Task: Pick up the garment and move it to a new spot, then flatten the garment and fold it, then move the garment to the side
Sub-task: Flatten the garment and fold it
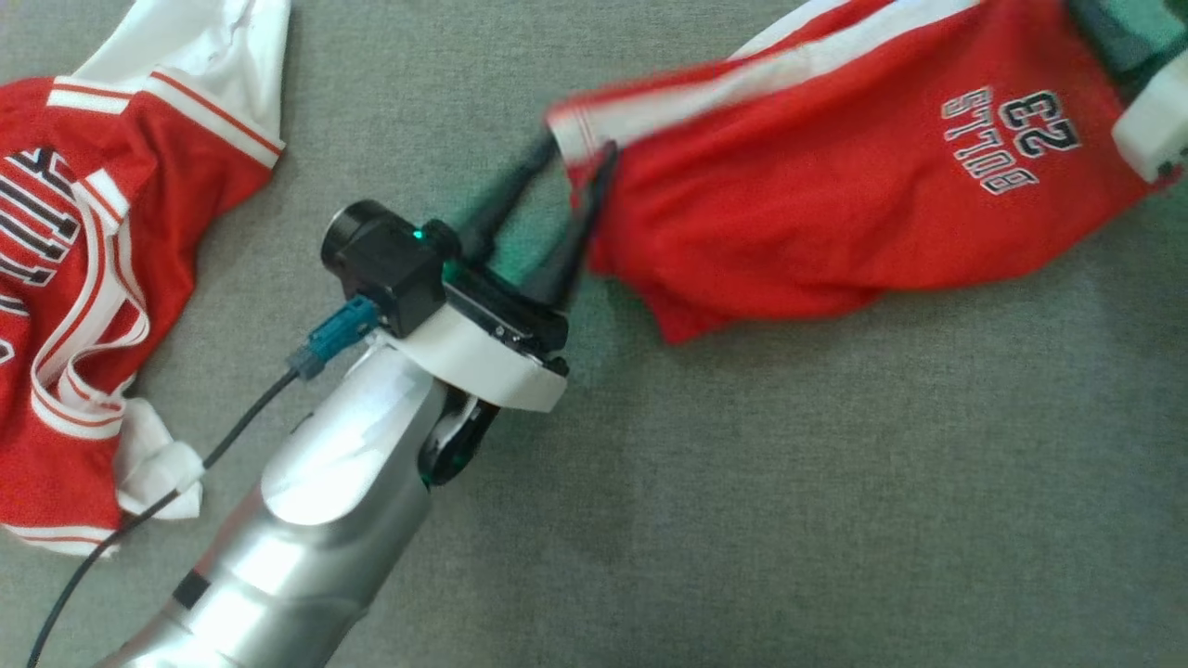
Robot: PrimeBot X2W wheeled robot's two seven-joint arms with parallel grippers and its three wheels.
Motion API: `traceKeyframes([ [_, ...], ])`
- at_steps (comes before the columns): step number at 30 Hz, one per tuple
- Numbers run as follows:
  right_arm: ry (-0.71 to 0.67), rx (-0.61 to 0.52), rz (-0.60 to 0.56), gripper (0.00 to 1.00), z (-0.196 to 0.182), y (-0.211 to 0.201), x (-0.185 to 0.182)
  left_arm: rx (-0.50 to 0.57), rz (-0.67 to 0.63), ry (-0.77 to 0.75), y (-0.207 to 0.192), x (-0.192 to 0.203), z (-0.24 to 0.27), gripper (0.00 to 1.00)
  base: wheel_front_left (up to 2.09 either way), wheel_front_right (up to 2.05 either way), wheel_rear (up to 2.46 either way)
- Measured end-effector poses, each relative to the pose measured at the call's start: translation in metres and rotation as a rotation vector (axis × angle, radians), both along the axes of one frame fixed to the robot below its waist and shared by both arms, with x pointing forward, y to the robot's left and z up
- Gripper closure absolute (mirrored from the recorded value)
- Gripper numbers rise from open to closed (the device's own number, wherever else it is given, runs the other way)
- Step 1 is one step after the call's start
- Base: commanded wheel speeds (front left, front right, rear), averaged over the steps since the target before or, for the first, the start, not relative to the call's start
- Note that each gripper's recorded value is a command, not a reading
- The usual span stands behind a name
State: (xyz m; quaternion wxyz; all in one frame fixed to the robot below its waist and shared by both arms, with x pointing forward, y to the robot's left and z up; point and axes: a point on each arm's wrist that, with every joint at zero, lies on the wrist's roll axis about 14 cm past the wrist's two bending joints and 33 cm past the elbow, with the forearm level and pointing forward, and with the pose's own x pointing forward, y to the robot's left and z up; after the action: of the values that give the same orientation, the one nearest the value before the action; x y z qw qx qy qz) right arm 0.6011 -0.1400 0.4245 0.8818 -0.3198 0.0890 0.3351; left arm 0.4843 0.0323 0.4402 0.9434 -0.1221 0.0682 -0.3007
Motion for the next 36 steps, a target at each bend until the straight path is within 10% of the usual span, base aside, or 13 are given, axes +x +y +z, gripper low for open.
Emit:
traceKeyframes([
  [11, 0.004, 0.173, -0.137, 0.00, 0.018, -0.004, -0.008, 0.022, 0.205, -0.102, 0.038, -0.001, 0.026, 0.00, 0.00, 0.00, 0.00],
  [32, 0.448, 0.379, -0.591, 0.00, -0.073, -0.037, -0.050, 0.197, 0.566, -0.230, 0.109, -0.078, 0.067, 0.00, 0.00, 0.00, 0.00],
  [34, 0.463, 0.379, -0.599, 1.00, -0.075, -0.036, -0.047, 0.197, 0.572, -0.221, 0.109, -0.078, 0.065, 0.00, 0.00, 0.00, 0.00],
  [36, 0.466, 0.396, -0.603, 1.00, -0.073, -0.034, -0.044, 0.197, 0.568, -0.214, 0.107, -0.078, 0.062, 0.00, 0.00, 0.00, 0.00],
])
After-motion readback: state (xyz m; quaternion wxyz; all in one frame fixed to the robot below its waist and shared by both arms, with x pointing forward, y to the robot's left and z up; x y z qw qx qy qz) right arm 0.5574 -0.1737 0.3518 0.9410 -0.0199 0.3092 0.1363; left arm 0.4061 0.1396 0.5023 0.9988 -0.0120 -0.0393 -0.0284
